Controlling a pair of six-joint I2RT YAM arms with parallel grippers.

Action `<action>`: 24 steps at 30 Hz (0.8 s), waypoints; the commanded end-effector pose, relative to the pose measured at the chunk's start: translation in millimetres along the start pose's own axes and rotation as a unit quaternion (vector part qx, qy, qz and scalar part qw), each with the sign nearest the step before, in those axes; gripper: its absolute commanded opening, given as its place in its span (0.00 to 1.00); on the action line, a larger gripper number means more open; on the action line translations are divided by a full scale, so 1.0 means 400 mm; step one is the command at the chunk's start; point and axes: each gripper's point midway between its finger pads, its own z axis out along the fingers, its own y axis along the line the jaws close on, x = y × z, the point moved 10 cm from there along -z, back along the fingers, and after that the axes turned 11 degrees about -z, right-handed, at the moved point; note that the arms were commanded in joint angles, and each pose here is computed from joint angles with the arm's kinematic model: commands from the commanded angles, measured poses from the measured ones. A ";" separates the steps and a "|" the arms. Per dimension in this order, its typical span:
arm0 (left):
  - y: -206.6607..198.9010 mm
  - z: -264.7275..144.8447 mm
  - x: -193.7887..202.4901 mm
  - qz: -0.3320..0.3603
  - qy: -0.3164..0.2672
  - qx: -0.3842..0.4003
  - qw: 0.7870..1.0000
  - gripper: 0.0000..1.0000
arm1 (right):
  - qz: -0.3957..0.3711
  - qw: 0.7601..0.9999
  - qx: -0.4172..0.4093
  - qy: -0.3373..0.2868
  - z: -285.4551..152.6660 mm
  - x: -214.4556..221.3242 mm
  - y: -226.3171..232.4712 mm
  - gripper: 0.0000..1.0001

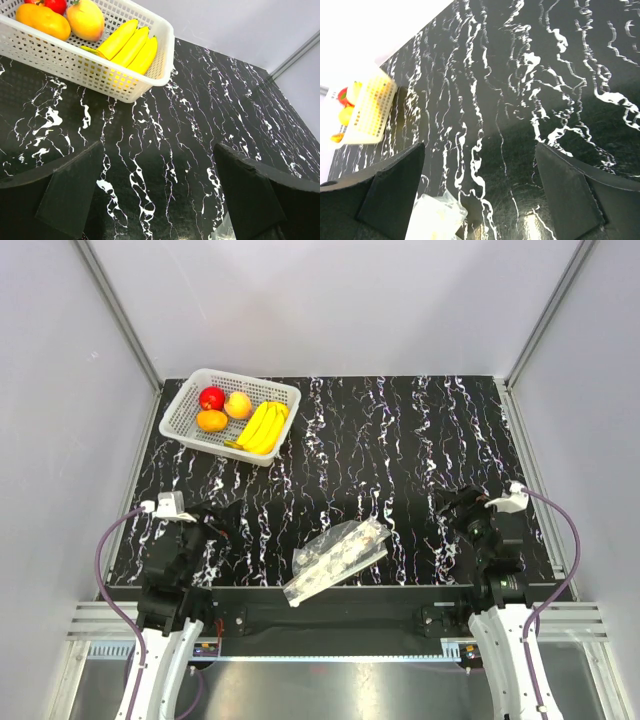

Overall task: Place the food in the zip-top bag and seal the zipper
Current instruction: Pick up the zipper food storage bag at the center of the board.

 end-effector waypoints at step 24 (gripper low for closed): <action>-0.033 -0.004 -0.028 0.010 -0.015 0.029 0.999 0.99 | -0.082 0.913 -0.120 0.382 -0.041 0.115 0.287 0.55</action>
